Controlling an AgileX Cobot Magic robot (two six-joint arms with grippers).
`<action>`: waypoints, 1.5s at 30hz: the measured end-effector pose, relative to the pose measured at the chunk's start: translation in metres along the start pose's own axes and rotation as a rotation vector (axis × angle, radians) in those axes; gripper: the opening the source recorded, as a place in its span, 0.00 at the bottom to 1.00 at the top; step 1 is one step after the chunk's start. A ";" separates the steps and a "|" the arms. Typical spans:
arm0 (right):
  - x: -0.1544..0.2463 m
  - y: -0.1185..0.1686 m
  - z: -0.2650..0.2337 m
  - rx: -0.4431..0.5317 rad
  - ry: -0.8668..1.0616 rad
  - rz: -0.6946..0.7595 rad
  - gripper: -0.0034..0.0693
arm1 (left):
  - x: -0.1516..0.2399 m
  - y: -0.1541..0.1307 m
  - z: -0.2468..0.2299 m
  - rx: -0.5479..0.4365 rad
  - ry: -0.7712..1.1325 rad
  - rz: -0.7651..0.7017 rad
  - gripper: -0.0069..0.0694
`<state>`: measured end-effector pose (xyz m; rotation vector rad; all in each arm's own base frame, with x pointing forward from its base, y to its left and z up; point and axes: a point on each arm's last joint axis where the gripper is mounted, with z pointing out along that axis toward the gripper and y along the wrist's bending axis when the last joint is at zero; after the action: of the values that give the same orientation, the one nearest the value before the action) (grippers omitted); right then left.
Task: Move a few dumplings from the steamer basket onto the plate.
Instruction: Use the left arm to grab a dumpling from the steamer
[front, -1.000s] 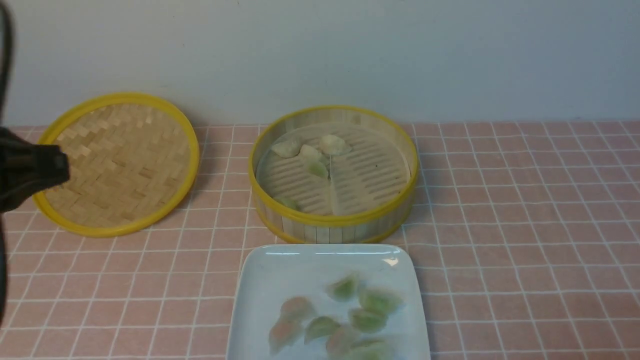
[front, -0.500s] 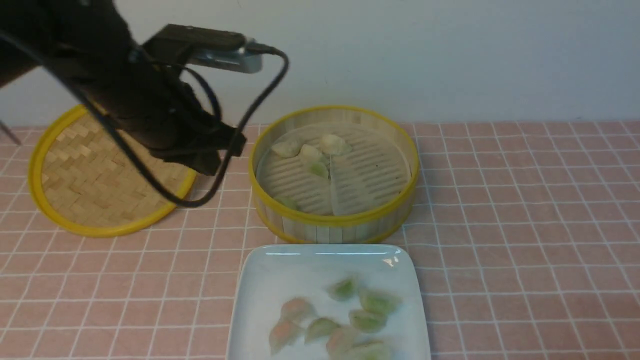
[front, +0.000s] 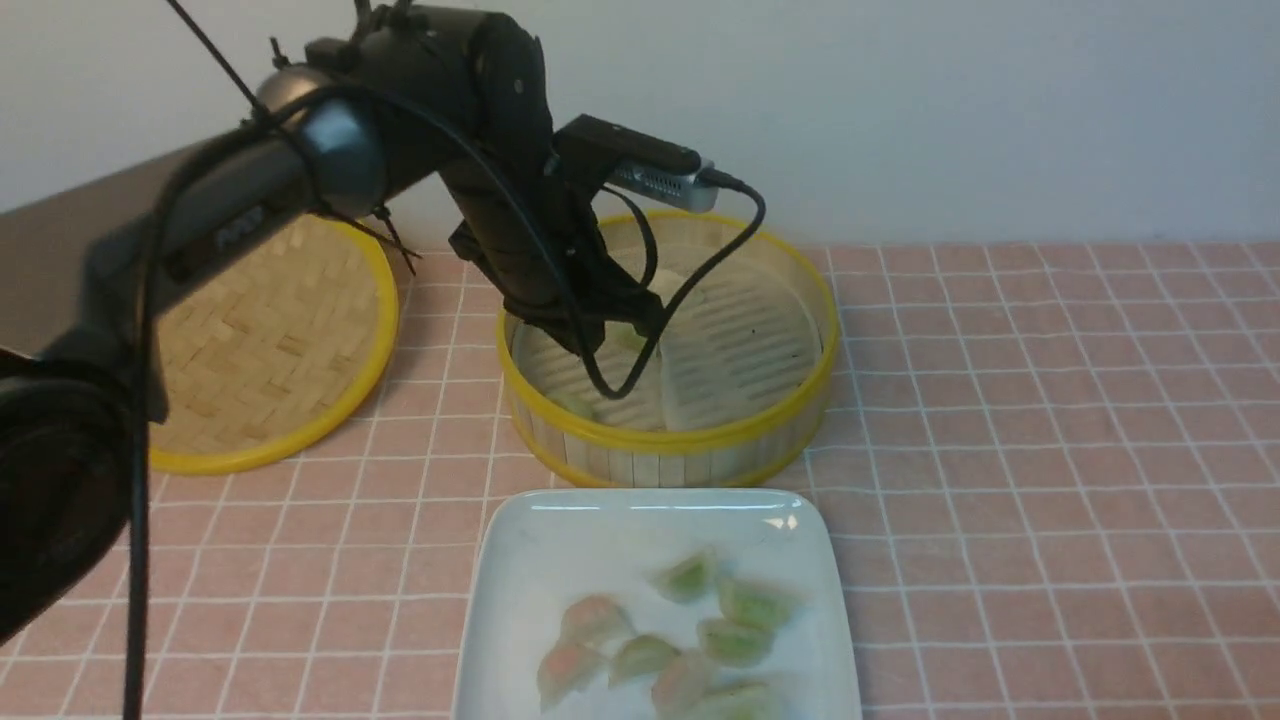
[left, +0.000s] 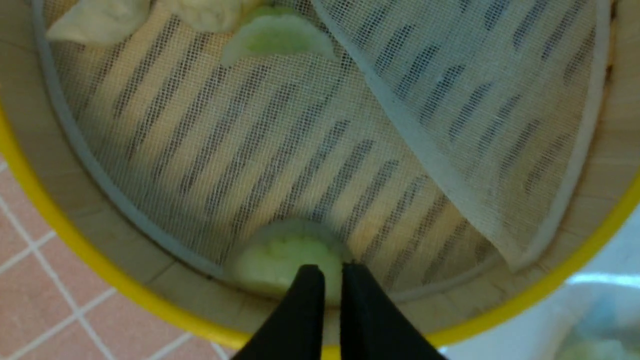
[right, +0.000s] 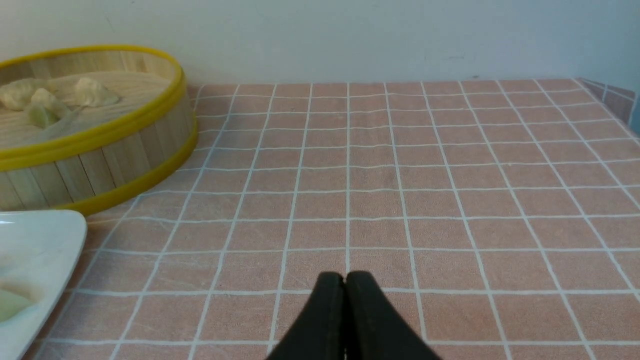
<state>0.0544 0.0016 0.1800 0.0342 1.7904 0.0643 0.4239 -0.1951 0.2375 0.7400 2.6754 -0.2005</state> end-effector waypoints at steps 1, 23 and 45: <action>0.000 0.000 0.000 0.000 0.000 0.000 0.03 | 0.000 0.001 0.006 -0.007 0.003 0.003 0.22; 0.000 0.000 0.000 0.000 0.000 0.000 0.03 | 0.008 0.008 0.063 -0.040 0.081 -0.008 0.72; 0.000 0.000 0.000 0.000 0.000 -0.002 0.03 | -0.033 0.004 -0.014 -0.044 0.002 -0.010 0.08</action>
<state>0.0544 0.0016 0.1800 0.0327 1.7904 0.0630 0.4487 -0.2041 0.2623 0.7135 2.6768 -0.1438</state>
